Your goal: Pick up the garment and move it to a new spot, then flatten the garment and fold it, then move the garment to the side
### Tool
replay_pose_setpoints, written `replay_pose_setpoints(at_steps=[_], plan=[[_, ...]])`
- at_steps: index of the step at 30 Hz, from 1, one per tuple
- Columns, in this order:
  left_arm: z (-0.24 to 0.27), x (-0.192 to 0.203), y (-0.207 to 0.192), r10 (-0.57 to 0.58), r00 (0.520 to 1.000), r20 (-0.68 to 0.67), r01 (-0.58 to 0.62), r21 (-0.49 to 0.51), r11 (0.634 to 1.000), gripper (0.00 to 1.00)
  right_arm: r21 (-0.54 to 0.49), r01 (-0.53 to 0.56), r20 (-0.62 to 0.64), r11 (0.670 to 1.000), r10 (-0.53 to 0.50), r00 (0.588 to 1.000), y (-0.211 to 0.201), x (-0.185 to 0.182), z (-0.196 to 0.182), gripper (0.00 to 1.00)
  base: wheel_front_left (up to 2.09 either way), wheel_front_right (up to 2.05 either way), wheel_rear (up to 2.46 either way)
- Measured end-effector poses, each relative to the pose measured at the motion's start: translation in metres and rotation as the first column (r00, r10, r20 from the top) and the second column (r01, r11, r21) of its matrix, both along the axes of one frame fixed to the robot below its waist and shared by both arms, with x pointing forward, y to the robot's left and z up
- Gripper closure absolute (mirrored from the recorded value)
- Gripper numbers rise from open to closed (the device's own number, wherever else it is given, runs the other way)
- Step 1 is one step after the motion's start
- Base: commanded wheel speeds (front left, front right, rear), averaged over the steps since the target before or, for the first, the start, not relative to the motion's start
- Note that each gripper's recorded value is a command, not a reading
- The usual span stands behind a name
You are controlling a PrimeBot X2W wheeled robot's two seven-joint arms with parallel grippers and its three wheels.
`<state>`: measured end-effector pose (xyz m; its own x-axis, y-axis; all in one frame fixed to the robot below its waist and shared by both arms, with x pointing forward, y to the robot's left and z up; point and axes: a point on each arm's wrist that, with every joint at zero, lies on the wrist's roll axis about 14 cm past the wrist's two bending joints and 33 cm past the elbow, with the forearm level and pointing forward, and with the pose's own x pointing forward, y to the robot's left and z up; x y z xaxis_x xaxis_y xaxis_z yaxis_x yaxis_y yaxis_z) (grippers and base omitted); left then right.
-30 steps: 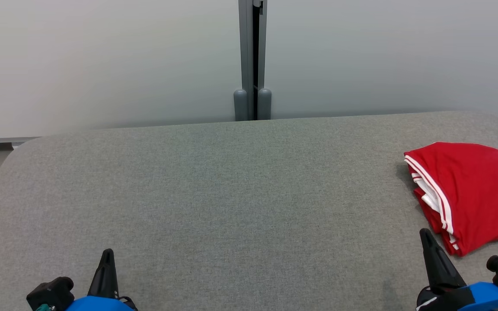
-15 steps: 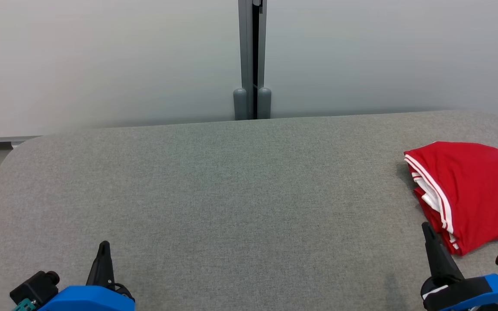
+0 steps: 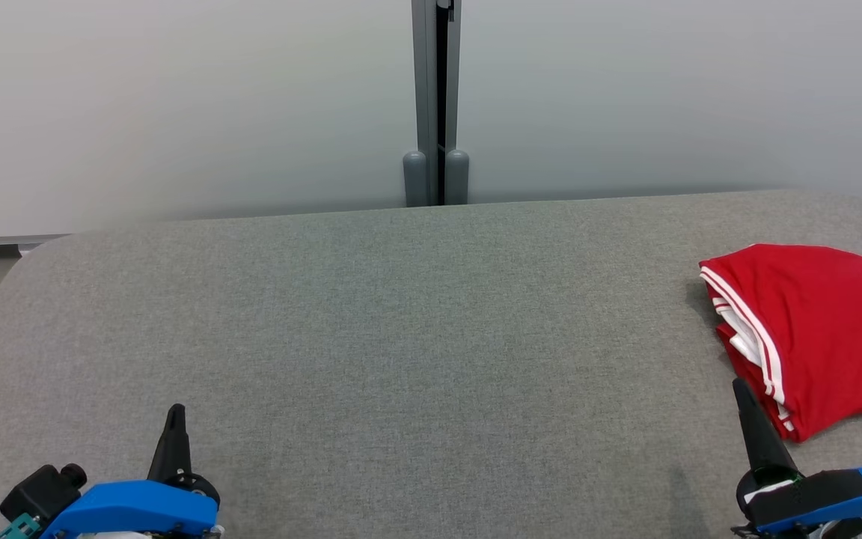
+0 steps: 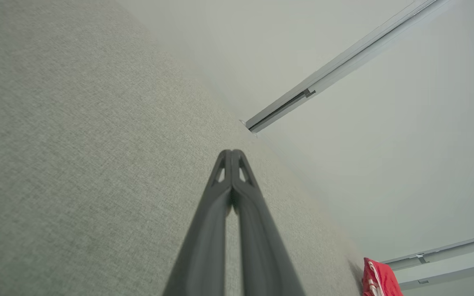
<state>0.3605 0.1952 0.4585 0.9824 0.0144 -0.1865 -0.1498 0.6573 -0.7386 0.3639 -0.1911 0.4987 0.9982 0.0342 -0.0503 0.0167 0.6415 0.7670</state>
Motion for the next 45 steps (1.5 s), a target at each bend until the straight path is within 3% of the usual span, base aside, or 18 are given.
replay_pose_setpoints(at_steps=[19,45], plan=[[0.011,0.009,0.000,0.031,0.999,0.029,-0.024,-0.222,0.975,1.00,0.210,0.018,-0.003,0.977,-0.018,1.000,-0.003,0.007,0.000,1.00,0.00,0.00,0.00],[0.027,0.018,0.002,0.069,0.995,0.078,-0.025,-0.459,0.888,1.00,0.438,0.034,0.001,0.898,-0.039,0.999,-0.006,0.015,0.003,1.00,0.00,0.00,0.00]])
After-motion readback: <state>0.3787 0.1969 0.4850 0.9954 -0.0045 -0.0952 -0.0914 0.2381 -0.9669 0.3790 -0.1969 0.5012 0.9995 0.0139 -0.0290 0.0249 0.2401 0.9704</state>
